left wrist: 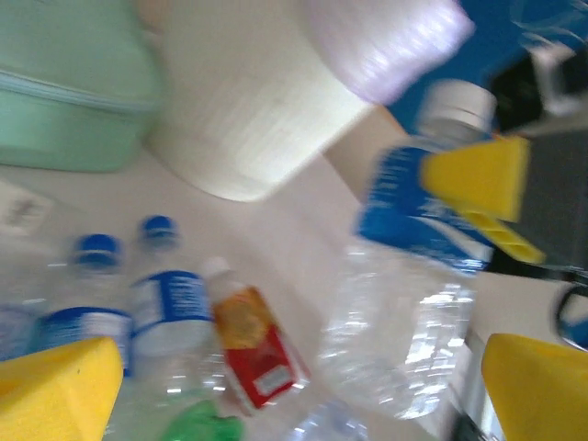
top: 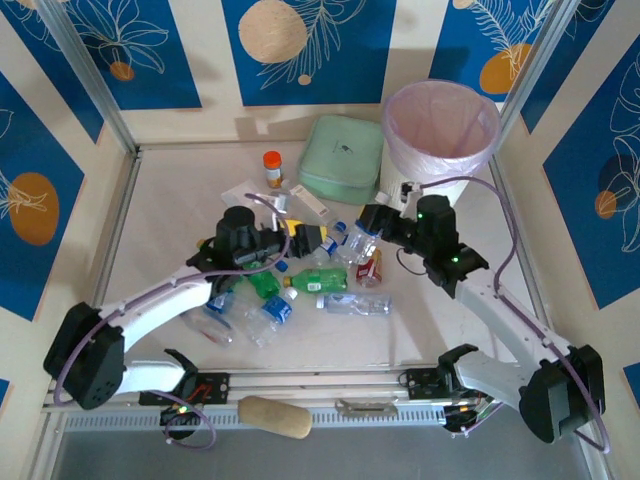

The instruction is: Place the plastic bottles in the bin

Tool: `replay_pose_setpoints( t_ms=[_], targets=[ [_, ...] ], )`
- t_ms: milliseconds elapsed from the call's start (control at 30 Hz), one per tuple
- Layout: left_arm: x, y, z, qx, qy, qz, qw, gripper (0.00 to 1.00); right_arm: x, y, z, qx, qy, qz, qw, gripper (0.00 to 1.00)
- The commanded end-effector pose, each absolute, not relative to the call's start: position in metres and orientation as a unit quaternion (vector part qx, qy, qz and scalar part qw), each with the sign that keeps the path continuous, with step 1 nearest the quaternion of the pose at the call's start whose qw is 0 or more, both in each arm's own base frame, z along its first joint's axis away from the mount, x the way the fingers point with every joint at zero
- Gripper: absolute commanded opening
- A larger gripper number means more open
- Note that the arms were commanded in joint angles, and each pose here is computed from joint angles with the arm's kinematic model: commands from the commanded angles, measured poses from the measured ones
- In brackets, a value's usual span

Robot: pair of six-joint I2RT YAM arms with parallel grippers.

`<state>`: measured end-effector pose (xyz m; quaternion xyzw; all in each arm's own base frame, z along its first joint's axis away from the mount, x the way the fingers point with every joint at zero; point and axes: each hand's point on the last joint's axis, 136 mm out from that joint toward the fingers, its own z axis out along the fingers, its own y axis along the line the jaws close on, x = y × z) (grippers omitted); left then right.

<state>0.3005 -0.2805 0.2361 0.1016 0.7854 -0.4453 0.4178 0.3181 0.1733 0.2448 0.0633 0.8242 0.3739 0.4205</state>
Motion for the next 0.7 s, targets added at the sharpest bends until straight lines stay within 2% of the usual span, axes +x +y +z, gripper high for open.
replay_pose_setpoints(
  t_ms=[0, 67, 200, 533, 667],
  targets=[
    [0.321, -0.225, 0.210, 0.003, 0.835, -0.324, 0.445, 1.00, 0.321, 0.158, 0.287, 0.049, 0.804, 0.357, 0.473, 0.55],
    [0.324, -0.204, 0.203, -0.032, 0.844, -0.284, 0.454, 1.00, 0.326, 0.153, 0.307, 0.037, 0.796, 0.347, 0.494, 0.55],
    [0.322, -0.184, 0.202, -0.071, 0.838, -0.265, 0.472, 1.00, 0.344, 0.145, 0.350, 0.014, 0.785, 0.318, 0.532, 0.54],
    [0.308, -0.175, 0.187, -0.075, 0.844, -0.263, 0.461, 1.00, 0.414, 0.110, 0.468, 0.017, 0.723, 0.278, 0.632, 0.54],
    [0.304, -0.172, 0.188, -0.066, 0.846, -0.255, 0.463, 1.00, 0.446, 0.087, 0.490, 0.028, 0.712, 0.216, 0.667, 0.55]
  ],
)
